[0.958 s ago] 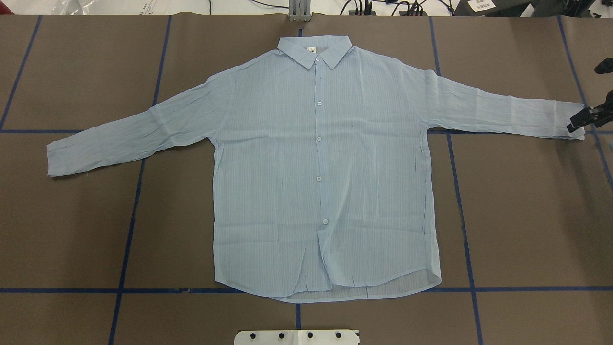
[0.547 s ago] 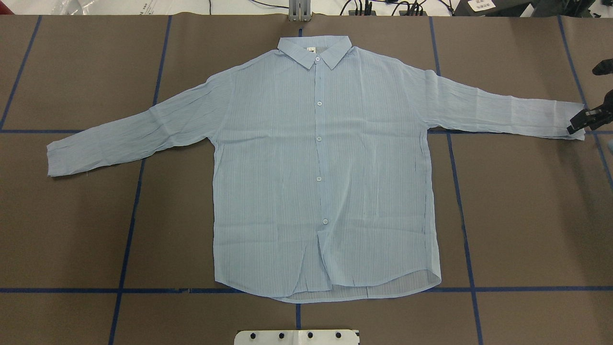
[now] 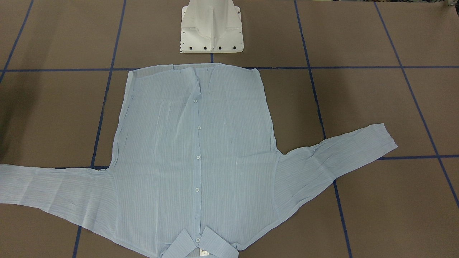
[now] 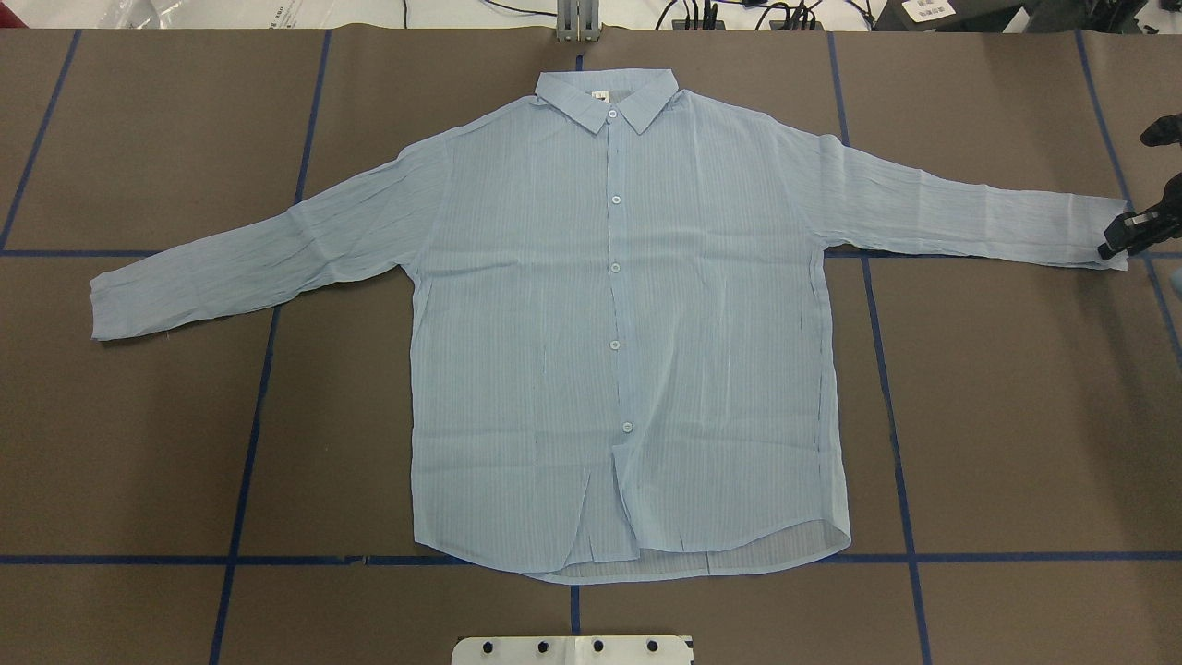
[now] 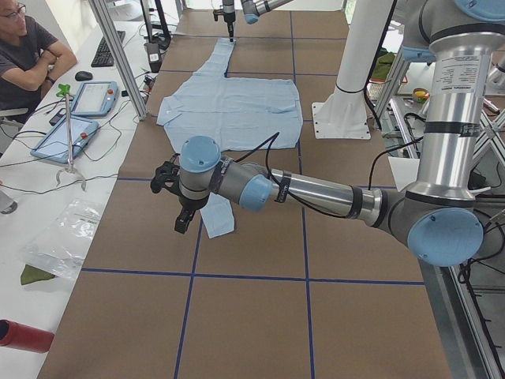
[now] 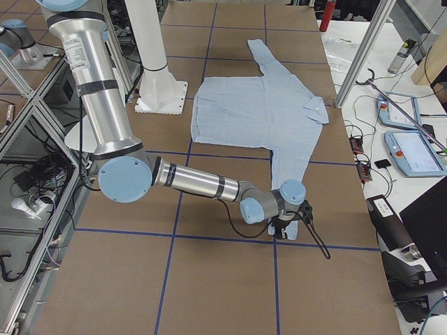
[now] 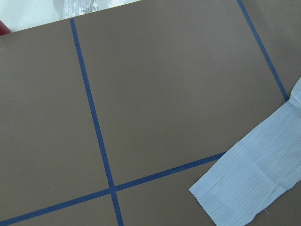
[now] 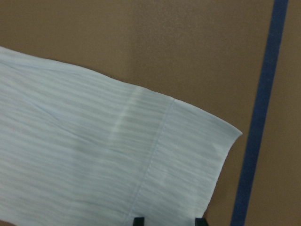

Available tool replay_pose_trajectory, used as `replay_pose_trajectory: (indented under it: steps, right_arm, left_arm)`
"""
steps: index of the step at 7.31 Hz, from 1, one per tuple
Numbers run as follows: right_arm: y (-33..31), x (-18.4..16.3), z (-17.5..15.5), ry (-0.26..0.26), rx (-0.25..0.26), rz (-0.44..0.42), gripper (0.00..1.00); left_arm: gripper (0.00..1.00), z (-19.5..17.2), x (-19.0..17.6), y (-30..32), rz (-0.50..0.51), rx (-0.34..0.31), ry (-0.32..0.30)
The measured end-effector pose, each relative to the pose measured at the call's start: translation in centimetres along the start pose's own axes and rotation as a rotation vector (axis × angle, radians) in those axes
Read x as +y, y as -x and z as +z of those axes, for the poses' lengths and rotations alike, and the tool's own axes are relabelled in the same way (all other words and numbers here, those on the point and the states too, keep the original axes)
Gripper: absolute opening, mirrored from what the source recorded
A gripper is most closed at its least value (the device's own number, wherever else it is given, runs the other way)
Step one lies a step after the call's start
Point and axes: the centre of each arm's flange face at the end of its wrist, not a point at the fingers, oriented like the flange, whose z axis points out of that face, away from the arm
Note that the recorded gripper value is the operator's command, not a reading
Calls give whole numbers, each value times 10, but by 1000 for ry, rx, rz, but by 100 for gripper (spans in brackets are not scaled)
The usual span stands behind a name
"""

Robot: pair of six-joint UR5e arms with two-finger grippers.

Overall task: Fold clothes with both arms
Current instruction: 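Grasp the sleeve cuff nearest the right gripper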

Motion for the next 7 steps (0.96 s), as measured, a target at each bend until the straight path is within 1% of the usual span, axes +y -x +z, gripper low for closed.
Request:
replay_pose_trajectory:
  steps: [1, 2, 3, 4, 5, 6, 7]
  right_arm:
    - [0, 0, 0, 0, 0, -1, 5]
    - [0, 0, 0, 1, 0, -3, 2]
    - [0, 0, 0, 1, 0, -4, 3]
    - [0, 0, 0, 0, -1, -6, 21]
    - [1, 0, 0, 0, -2, -9, 47]
    - [1, -1, -1, 1, -2, -8, 52]
    - [1, -2, -1, 6, -2, -4, 53]
  left_arm:
    - [100, 0, 0, 0, 0, 0, -1]
    - [100, 0, -1, 0, -1, 0, -1]
    - [100, -1, -1, -1, -2, 0, -2]
    - [100, -1, -2, -1, -2, 0, -3]
    - [100, -1, -3, -1, -2, 0, -4]
    - [100, -1, -3, -2, -1, 0, -4]
    - [100, -1, -4, -2, -1, 0, -4]
